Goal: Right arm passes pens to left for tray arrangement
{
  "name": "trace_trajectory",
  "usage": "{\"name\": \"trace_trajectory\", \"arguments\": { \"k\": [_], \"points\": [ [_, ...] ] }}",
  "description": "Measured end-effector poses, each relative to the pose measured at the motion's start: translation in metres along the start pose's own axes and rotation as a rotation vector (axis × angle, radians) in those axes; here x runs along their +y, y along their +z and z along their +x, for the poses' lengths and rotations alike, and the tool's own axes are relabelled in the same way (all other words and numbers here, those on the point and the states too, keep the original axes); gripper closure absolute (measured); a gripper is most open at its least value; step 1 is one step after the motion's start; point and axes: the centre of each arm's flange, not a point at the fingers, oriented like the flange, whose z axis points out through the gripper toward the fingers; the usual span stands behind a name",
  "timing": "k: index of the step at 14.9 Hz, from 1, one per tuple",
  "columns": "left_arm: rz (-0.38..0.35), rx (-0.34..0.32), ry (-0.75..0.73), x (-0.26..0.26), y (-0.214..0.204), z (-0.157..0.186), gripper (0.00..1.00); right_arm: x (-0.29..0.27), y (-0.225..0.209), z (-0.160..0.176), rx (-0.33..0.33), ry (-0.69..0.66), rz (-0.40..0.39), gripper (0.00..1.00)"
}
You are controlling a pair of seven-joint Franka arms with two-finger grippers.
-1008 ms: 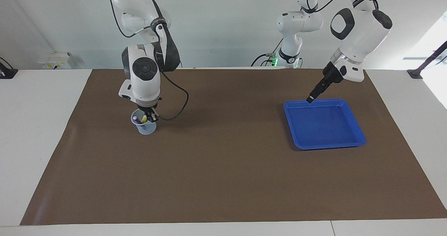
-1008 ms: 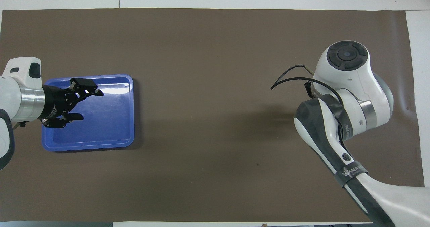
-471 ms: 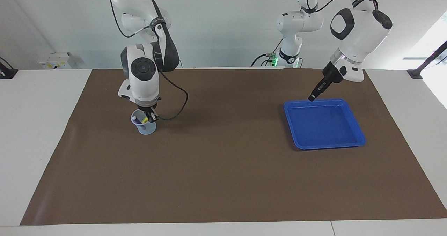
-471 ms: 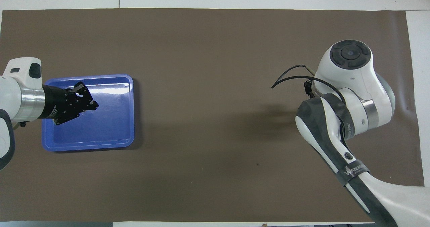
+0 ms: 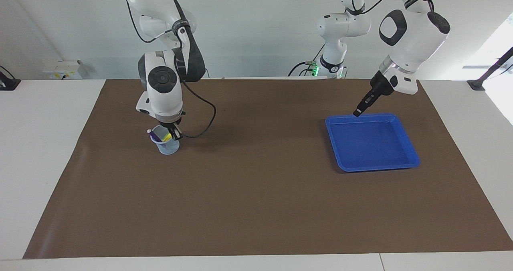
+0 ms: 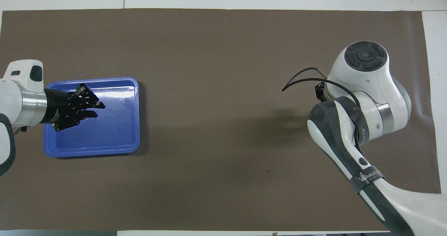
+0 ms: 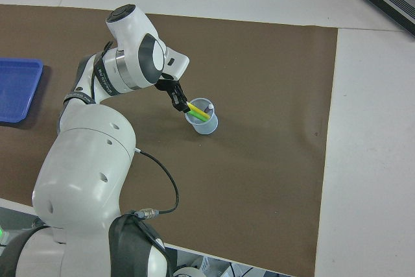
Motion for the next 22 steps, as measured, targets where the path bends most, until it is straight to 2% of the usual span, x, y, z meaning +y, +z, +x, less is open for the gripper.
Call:
{"name": "trace_trajectory", "arguments": {
  "k": [3,4,5,6,9,11,14,20,22],
  "points": [
    [0.000,0.000,0.000,0.000,0.000,0.000,0.31,0.000,0.000,0.000,0.000,-0.025,0.000,0.64],
    [0.000,0.000,0.000,0.000,0.000,0.000,0.15,0.000,0.000,0.000,0.000,-0.036,0.000,0.64],
    [0.000,0.000,0.000,0.000,0.000,0.000,0.05,0.000,-0.001,-0.001,0.000,-0.059,-0.001,0.63],
    [0.000,0.000,0.000,0.000,0.000,0.000,0.00,0.001,-0.002,-0.003,0.000,-0.091,-0.006,0.63],
    [0.000,0.000,0.000,0.000,0.000,0.000,0.00,0.002,-0.006,-0.007,0.001,-0.176,-0.007,0.61],
    [0.000,-0.001,-0.009,0.000,0.000,0.000,0.00,0.003,-0.006,-0.007,0.000,-0.214,-0.010,0.52],
    [-0.001,0.000,-0.047,0.000,0.000,0.000,0.00,0.005,-0.005,-0.011,-0.010,-0.277,-0.036,0.52],
    [-0.001,0.000,-0.057,0.000,0.000,0.000,0.00,0.014,0.006,-0.020,-0.028,-0.512,-0.069,0.52],
    [-0.001,-0.001,-0.058,0.000,0.001,0.000,0.00,0.016,0.007,-0.021,-0.029,-0.546,-0.072,0.52]
  ]
}}
